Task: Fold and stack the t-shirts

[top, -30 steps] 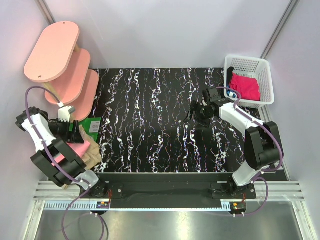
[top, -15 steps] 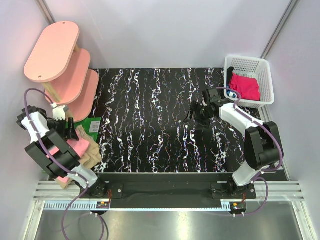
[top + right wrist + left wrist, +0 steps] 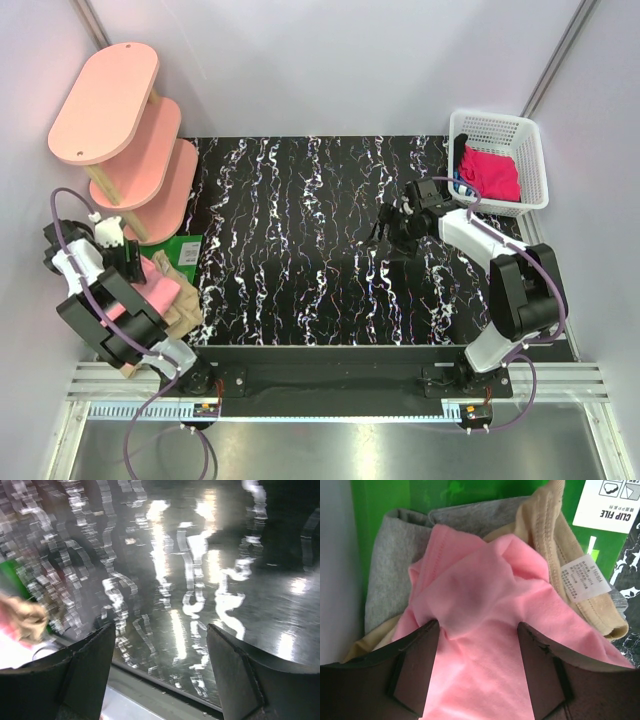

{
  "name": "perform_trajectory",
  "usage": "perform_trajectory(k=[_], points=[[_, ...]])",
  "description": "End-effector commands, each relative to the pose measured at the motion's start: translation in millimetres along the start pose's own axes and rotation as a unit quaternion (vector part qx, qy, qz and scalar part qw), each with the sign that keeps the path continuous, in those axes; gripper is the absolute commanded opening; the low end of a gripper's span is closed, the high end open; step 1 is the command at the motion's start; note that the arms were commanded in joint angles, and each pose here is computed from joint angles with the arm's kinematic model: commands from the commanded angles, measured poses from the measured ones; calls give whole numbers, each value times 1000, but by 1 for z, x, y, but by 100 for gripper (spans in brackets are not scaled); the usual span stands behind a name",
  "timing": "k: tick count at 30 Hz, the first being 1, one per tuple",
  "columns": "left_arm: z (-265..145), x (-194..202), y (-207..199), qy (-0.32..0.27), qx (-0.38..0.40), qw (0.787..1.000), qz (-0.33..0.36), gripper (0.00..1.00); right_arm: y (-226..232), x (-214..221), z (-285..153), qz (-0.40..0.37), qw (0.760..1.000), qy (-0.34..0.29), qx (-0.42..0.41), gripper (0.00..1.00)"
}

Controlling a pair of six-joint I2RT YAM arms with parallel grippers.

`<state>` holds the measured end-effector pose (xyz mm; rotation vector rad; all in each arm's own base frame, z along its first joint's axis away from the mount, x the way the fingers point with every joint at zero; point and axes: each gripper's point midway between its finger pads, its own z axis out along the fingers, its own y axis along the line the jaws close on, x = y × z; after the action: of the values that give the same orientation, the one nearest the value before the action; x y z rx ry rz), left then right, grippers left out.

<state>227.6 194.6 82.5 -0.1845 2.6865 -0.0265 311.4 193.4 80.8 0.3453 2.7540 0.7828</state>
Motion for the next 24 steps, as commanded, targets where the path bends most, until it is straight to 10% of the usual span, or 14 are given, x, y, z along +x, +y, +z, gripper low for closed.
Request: perform_trajectory(k=[1, 12, 24], points=[[-48, -34, 9, -80, -57, 995, 26, 71, 98, -33, -41, -65, 982, -52, -168, 83], [-185, -74, -76, -203, 15, 976, 78, 82, 316, 90, 13, -174, 904, 191, -340, 95], [-64, 62, -91, -5, 99, 987, 123, 76, 293, 78, 17, -160, 922, 166, -311, 96]])
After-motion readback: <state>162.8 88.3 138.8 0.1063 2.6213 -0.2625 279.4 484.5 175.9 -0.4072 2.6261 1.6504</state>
